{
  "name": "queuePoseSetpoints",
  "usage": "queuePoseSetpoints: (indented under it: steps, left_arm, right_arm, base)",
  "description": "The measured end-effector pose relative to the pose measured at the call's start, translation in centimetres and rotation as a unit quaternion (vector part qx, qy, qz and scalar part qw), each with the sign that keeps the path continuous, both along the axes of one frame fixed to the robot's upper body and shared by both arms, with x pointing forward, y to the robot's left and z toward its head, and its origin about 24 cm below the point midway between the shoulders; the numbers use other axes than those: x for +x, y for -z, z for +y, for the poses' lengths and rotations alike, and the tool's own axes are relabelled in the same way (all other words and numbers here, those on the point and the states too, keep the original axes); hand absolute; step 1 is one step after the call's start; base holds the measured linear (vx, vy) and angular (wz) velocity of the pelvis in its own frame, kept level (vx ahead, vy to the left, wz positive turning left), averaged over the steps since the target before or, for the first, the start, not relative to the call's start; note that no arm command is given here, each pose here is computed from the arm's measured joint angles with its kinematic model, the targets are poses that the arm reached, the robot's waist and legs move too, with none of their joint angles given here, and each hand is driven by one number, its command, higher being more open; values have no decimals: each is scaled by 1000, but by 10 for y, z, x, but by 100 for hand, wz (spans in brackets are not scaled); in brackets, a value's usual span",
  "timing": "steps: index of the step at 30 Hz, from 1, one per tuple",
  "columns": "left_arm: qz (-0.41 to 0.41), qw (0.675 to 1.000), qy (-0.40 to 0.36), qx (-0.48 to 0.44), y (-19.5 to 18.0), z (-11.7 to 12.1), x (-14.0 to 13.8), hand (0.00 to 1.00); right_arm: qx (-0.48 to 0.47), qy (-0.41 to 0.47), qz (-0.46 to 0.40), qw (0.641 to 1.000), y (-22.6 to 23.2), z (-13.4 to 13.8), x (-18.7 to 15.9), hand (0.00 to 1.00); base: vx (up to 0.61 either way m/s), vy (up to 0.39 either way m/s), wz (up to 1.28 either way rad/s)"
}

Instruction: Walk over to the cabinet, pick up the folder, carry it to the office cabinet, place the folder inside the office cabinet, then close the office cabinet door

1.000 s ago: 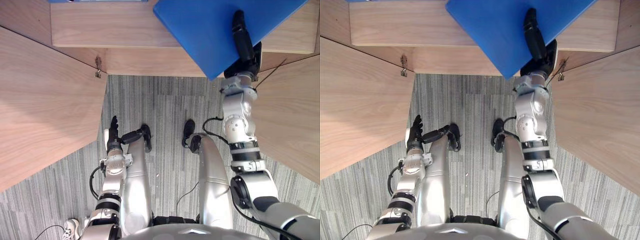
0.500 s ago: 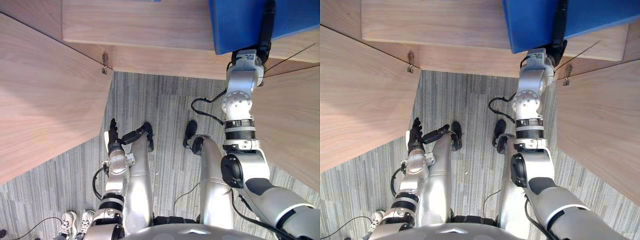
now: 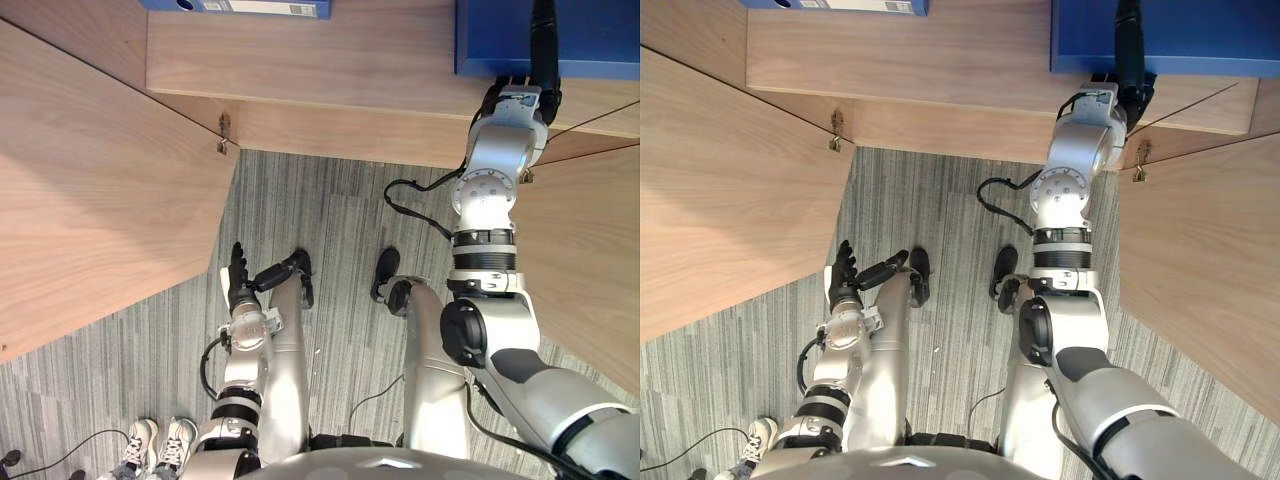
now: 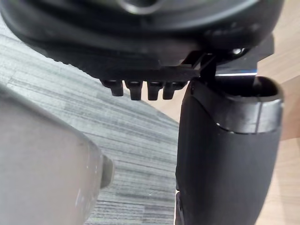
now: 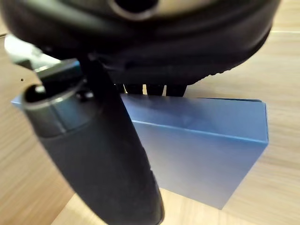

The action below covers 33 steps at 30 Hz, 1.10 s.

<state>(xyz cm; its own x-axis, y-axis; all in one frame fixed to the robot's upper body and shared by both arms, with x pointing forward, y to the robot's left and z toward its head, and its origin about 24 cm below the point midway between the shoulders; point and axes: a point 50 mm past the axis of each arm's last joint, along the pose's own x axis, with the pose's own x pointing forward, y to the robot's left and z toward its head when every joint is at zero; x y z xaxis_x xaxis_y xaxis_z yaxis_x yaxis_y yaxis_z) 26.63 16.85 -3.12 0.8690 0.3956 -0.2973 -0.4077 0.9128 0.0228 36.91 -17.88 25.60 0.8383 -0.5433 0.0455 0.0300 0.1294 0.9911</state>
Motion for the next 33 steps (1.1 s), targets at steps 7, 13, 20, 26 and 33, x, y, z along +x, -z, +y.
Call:
queuePoseSetpoints:
  steps: [7, 13, 20, 26, 33]
  left_arm:
    - [0, 1000, 2, -1, 0, -2, 0, 100]
    - [1, 1000, 5, 1, 1, 0, -1, 100]
    - [15, 999, 48, 16, 6, -4, -1, 100]
    - [18, 998, 51, 19, 9, -3, -3, 100]
    - [29, 998, 54, 21, 13, -1, -4, 100]
  right_arm:
    - [-29, -4, -21, 999, -14, 1, 0, 100]
    - [-191, -37, -35, 980, -32, 11, 7, 100]
    - [-330, -68, -55, 940, -59, 17, 16, 100]
    - [-364, -66, -78, 926, -79, 14, 16, 100]
    - [-414, -65, -54, 906, -73, 5, 21, 100]
  base:
    - [24, 44, 0]
    - [27, 50, -1]
    - [25, 64, -2]
    - [25, 59, -1]
    - [23, 48, -2]
